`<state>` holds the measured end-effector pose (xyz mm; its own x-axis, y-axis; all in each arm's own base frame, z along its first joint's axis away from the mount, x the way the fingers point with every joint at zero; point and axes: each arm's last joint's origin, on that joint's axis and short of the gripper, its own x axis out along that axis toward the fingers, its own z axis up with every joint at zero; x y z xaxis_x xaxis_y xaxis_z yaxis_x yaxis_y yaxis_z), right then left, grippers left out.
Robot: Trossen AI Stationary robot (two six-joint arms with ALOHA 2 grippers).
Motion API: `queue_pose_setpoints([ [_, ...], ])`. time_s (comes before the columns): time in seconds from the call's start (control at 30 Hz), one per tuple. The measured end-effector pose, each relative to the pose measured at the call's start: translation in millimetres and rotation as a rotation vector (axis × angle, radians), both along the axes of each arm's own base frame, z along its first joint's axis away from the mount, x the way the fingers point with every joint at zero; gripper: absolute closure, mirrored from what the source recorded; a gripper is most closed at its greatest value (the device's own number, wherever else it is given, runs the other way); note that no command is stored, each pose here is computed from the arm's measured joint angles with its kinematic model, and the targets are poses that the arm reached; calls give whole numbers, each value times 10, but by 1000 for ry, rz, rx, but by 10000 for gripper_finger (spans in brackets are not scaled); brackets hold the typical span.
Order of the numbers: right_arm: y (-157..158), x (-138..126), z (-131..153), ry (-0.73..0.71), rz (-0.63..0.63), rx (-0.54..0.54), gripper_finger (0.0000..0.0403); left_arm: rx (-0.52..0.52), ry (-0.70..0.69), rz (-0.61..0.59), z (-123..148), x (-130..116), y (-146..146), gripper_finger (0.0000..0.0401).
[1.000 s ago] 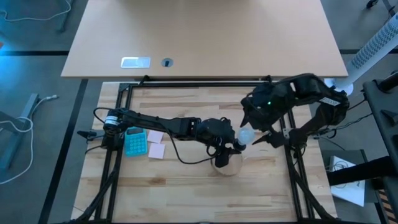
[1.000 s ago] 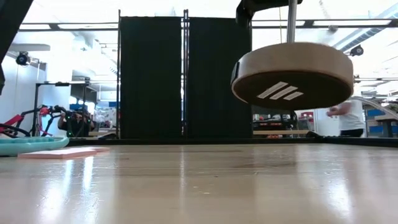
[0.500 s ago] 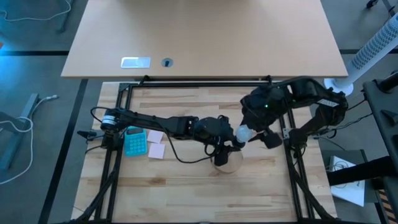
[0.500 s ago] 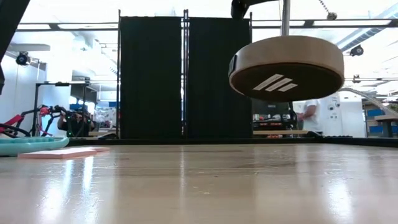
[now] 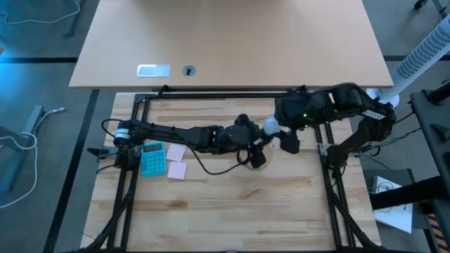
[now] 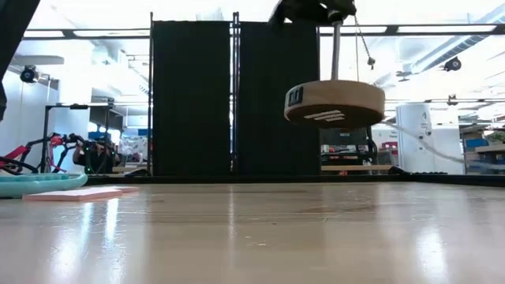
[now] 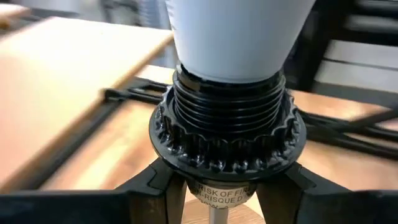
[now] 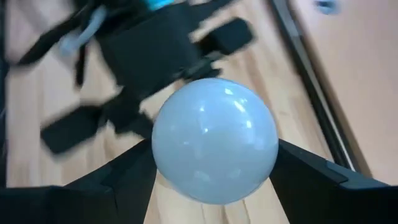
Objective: Screw lightbulb
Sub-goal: Insert the lightbulb into the lamp
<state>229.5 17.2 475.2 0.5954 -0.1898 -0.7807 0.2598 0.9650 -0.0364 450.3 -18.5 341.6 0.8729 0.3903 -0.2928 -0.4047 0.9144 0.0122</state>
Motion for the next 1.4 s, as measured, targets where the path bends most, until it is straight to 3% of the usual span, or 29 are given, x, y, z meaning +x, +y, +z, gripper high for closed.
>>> queue_pose_setpoints([
  [0.33, -113, 109, 60, -262, -522, 41, 128, 177, -49, 237, 114, -6, 138, 258],
  [0.57, -120, 50, 140, -268, -484, 43, 90, 156, -38, 175, 114, -11, 233, 258],
  [0.67, -134, -196, 294, -284, -433, 84, 68, 120, 33, 45, 54, -23, 250, 258],
  [0.77, -133, -423, 376, -239, -327, 133, 56, 39, 128, -167, -64, -31, 265, 258],
  [0.93, -78, -623, 428, -176, 75, 109, 56, 23, 159, -550, -148, -12, 239, 258],
  [1.0, -64, -601, 410, -155, 157, 91, 60, 16, 135, -669, -167, 10, 239, 258],
  [1.2, -29, -372, 318, -81, 351, 5, 70, 5, 145, -763, -241, 31, 253, 258],
  [1.4, 34, -41, 156, -4, 522, 45, 79, -20, 142, -784, -241, 28, 243, 258],
])
